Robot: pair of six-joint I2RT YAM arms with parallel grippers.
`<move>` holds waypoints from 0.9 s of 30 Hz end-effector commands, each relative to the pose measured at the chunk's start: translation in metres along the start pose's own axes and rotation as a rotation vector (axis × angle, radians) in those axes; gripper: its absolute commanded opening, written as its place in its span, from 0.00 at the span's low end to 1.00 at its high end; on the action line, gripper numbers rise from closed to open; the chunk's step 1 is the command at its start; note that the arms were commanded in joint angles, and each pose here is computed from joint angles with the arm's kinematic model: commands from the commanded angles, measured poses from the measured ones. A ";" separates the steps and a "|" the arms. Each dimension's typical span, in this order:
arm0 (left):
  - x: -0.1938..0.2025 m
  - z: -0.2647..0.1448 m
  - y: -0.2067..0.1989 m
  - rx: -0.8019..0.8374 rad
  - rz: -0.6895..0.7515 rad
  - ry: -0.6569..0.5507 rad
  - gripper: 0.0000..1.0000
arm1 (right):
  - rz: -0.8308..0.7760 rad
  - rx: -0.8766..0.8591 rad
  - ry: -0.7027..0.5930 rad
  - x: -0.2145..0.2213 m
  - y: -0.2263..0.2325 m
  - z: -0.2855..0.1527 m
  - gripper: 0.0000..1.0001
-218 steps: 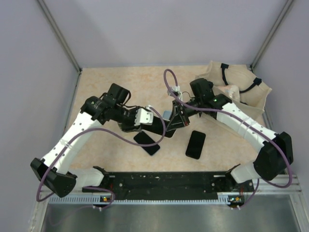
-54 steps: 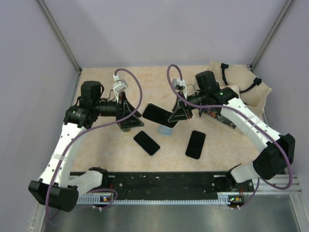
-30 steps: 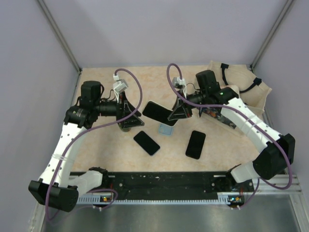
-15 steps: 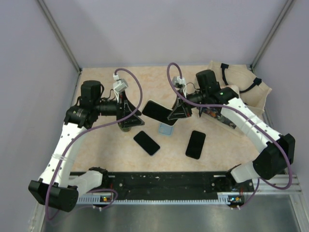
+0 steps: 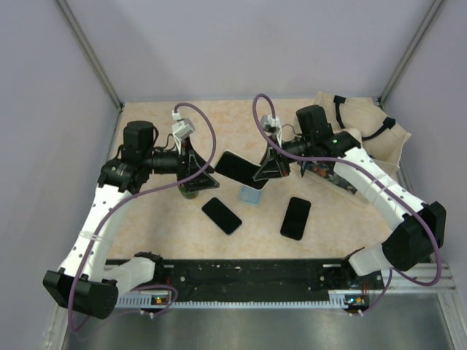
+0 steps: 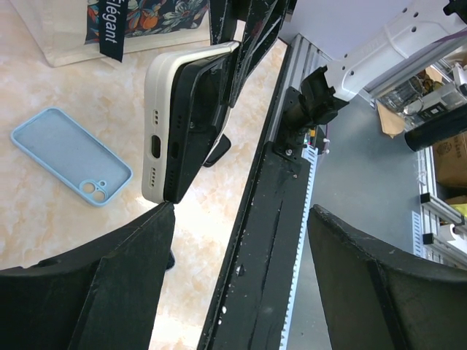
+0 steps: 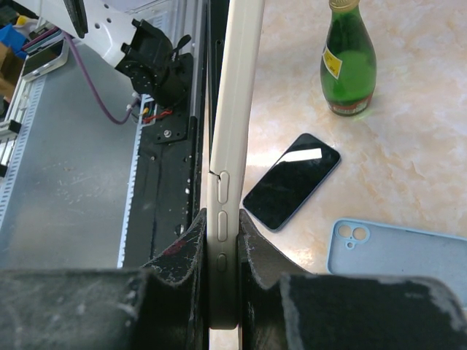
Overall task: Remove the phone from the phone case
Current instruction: Remove the phone case from the phone.
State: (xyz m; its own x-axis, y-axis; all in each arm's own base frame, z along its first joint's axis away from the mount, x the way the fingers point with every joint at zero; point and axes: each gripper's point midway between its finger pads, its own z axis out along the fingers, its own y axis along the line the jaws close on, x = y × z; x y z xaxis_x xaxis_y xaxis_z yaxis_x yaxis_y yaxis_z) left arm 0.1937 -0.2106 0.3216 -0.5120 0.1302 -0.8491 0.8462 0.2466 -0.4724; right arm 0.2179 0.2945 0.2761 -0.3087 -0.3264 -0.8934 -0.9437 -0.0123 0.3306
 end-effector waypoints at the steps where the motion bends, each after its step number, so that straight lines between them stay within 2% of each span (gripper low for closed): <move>1: -0.003 0.003 0.006 -0.008 0.045 -0.010 0.79 | -0.104 -0.062 -0.078 -0.028 0.019 -0.007 0.00; 27: -0.020 0.022 0.031 -0.068 0.074 -0.063 0.78 | -0.095 -0.163 -0.123 -0.033 0.042 -0.009 0.00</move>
State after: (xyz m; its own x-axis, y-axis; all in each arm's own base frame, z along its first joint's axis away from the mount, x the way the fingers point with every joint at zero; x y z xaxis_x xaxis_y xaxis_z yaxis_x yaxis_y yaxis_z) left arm 0.2184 -0.2189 0.3100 -0.4945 0.1216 -0.8606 0.8433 0.3068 -0.4412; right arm 0.2153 0.2938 0.2741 -0.3687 -0.3015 -0.8793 -0.9198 -0.0182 0.3919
